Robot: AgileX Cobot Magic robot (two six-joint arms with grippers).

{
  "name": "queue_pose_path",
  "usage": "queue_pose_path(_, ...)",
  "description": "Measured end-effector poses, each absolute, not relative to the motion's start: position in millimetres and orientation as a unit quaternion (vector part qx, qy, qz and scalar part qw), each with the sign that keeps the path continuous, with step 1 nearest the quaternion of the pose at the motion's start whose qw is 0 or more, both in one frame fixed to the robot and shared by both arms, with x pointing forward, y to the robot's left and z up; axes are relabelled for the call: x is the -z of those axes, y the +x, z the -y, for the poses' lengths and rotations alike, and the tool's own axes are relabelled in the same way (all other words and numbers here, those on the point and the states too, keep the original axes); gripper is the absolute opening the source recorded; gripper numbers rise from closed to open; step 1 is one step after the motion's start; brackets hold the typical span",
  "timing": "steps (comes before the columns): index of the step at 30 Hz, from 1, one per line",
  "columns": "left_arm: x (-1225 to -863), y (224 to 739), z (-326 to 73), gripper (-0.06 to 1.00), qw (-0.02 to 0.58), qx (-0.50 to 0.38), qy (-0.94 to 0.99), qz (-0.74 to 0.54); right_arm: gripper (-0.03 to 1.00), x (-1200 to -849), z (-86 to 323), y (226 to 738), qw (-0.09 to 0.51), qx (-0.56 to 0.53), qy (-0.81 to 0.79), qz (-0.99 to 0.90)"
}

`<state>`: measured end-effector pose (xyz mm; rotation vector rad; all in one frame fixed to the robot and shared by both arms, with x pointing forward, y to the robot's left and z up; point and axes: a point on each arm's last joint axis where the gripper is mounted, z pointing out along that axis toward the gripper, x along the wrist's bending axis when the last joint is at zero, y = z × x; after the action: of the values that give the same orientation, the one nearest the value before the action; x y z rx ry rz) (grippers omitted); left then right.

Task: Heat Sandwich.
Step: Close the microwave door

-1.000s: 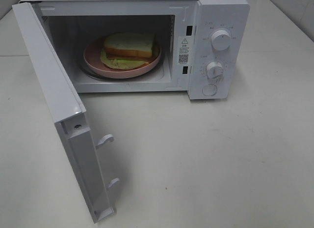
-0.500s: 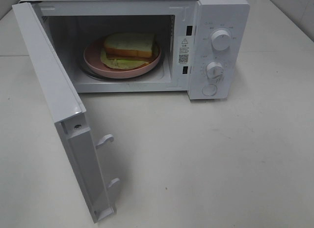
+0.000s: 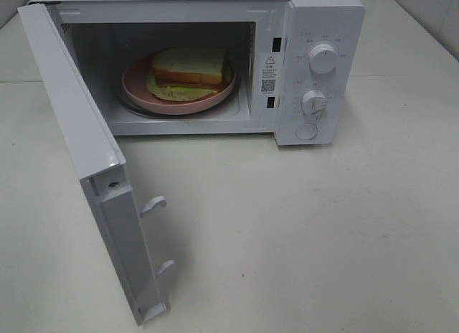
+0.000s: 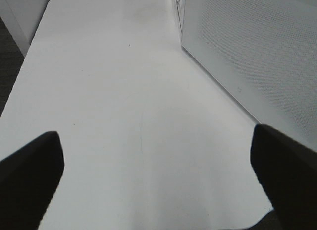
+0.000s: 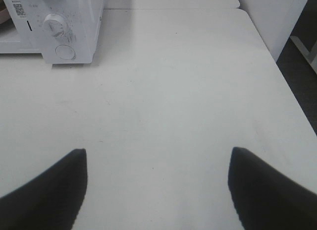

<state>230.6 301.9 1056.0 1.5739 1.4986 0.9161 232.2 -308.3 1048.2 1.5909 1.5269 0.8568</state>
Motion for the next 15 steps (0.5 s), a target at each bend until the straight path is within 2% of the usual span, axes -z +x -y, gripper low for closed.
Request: queue_pose_path(15, -1056.0, 230.5, -301.2, 0.97, 0.384, -0.356, 0.617, -0.587, 0.76, -1048.2, 308.3, 232.2, 0.378, -0.335, 0.623, -0.597)
